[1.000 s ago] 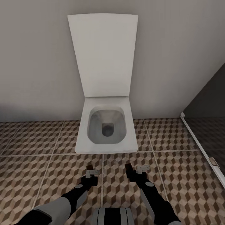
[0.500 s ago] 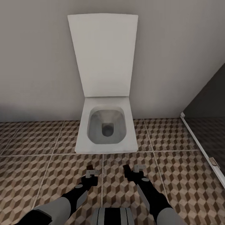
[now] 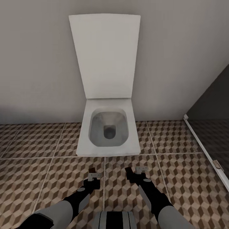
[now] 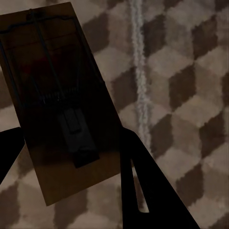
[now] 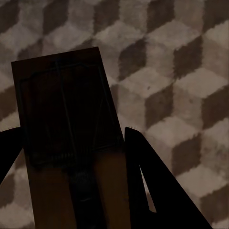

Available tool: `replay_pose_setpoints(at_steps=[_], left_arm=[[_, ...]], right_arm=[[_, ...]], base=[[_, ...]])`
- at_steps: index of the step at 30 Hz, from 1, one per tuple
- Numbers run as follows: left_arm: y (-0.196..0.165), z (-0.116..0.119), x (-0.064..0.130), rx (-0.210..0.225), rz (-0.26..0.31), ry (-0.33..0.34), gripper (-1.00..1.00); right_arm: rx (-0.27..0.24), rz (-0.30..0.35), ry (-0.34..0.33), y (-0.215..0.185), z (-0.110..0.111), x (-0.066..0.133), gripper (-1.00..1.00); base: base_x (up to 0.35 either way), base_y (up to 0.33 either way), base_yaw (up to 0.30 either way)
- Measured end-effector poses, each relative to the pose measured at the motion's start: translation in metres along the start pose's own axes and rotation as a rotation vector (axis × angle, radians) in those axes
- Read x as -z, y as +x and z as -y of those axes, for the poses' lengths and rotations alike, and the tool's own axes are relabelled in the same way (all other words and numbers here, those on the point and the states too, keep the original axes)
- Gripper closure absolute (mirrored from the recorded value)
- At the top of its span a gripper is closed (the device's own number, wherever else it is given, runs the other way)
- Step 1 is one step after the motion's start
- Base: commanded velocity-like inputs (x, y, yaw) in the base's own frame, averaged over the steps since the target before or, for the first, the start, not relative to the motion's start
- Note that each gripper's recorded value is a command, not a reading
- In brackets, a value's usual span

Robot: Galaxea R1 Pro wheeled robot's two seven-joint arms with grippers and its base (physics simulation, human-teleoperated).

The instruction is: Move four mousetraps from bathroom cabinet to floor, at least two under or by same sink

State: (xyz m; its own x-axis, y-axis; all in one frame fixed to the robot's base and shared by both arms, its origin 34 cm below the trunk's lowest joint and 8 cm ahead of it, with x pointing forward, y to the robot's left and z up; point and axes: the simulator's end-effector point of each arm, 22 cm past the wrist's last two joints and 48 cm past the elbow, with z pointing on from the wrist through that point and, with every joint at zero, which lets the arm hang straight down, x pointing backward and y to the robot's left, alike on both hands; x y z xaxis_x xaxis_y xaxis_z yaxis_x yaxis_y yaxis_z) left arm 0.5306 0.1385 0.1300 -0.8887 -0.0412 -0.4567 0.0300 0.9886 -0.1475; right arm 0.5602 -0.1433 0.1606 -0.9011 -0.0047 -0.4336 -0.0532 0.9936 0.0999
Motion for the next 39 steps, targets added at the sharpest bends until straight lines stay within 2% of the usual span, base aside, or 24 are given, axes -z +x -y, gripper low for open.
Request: replay_pose_setpoints(at_steps=[6, 10, 15, 19, 39], left_arm=[[0.0, 0.002, 0.0, 0.001, 0.0, 0.002, 1.0], [0.0, 0.002, 0.0, 0.001, 0.0, 0.002, 1.0], [0.0, 0.001, 0.0, 0.001, 0.0, 0.001, 1.0], [0.0, 0.001, 0.0, 0.001, 0.0, 0.001, 1.0], [0.013, 0.0, -0.005, 0.004, -0.024, 0.0, 1.0]], right_arm=[[0.0, -0.007, 0.0, 0.004, 0.0, -0.001, 1.0], [-0.001, 0.017, 0.0, -0.001, 0.0, -0.001, 1.0], [-0.008, 0.153, -0.003, -0.031, 0.0, 0.002, 1.0], [-0.01, 0.187, -0.004, -0.038, 0.0, 0.003, 1.0], [-0.013, 0.174, -0.005, -0.028, -0.001, -0.004, 1.0]], base=[[0.0, 0.0, 0.0], [0.0, 0.0, 0.0], [0.0, 0.0, 0.0], [0.0, 0.0, 0.0], [0.0, 0.0, 0.0]])
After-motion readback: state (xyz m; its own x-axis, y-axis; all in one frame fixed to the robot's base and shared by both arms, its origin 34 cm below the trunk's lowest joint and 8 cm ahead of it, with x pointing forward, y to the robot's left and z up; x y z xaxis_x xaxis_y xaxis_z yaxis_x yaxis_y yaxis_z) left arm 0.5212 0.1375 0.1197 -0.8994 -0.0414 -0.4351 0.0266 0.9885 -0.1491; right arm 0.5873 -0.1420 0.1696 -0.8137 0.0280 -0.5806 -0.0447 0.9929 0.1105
